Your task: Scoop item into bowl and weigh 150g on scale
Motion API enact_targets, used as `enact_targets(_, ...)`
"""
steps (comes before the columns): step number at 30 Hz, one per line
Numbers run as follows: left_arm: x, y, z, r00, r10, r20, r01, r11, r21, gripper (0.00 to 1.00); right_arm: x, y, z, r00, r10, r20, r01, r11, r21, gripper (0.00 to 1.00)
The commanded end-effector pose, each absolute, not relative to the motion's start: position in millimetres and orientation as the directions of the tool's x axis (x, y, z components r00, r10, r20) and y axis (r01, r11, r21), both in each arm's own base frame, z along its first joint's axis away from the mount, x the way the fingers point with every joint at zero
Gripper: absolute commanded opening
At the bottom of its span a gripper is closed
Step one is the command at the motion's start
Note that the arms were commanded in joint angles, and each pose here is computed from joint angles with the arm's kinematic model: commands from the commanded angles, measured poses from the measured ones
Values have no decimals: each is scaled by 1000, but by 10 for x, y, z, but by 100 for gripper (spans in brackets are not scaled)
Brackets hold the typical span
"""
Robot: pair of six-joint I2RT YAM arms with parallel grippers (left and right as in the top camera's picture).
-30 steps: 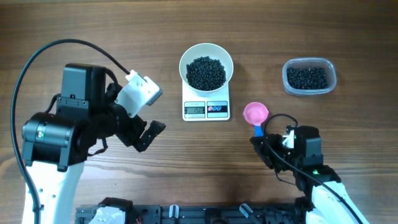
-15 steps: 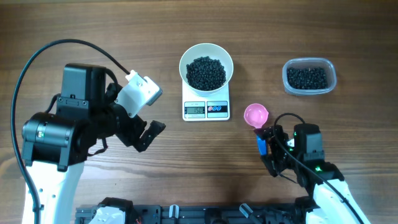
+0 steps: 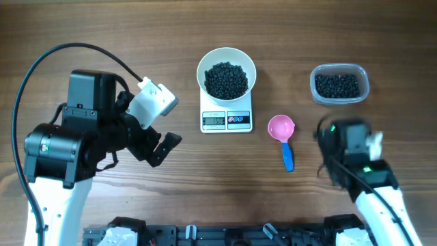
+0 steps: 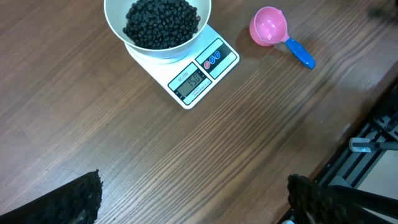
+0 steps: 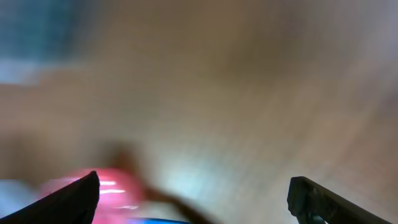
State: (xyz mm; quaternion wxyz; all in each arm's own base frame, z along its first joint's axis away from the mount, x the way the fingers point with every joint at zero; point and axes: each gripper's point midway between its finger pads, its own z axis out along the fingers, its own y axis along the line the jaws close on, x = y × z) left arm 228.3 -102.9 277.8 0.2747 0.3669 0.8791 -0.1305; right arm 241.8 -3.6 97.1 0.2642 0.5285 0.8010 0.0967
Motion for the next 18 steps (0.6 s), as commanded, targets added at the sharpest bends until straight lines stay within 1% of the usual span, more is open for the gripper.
enact_targets(1,2296,-1032,2828,-565,573,-594,723,691,-21,100,3031,84,1852,-423,675,-604,459,735,499,100)
enact_targets(2,2296,-1033,2828,-565,573,-594,723,691,-21,100,3216,211,2178,-407,615,-675,313,789,529,100)
enact_targets(3,2296,-1032,2828,-565,573,-594,723,691,-21,100,3321,290,2444,-369,584,-723,212,810,546,100)
enact_targets(4,2296,-1033,2828,-565,573,-594,723,691,-21,100,3382,336,2623,-334,572,-749,149,817,557,100)
enact_targets(5,2296,-1033,2828,-565,573,-594,723,691,-21,100,3448,386,2897,-267,575,-773,68,812,580,100)
enact_targets(7,2296,-1033,2828,-565,573,-594,723,691,-21,100,3490,434,3166,-197,600,-776,-11,790,614,100)
enact_targets(9,2296,-1033,2828,-565,573,-594,723,691,-21,100,3490,485,3301,-176,643,-745,-58,749,660,100)
enact_targets(11,2296,-1033,2828,-565,573,-594,723,691,-21,100,3486,489,3246,-197,712,-674,-26,683,730,100)
enact_targets(13,2297,-1033,2828,-565,573,-594,723,691,-21,100,3492,489,3108,-229,784,-577,40,600,799,100)
enact_targets(15,2296,-1032,2828,-565,573,-594,723,691,-21,100,3491,489,2884,-260,857,-445,146,491,859,100)
enact_targets(18,2297,-1033,2828,-564,573,-594,723,690,-20,99,3432,524,2505,-293,921,-257,318,348,882,100)
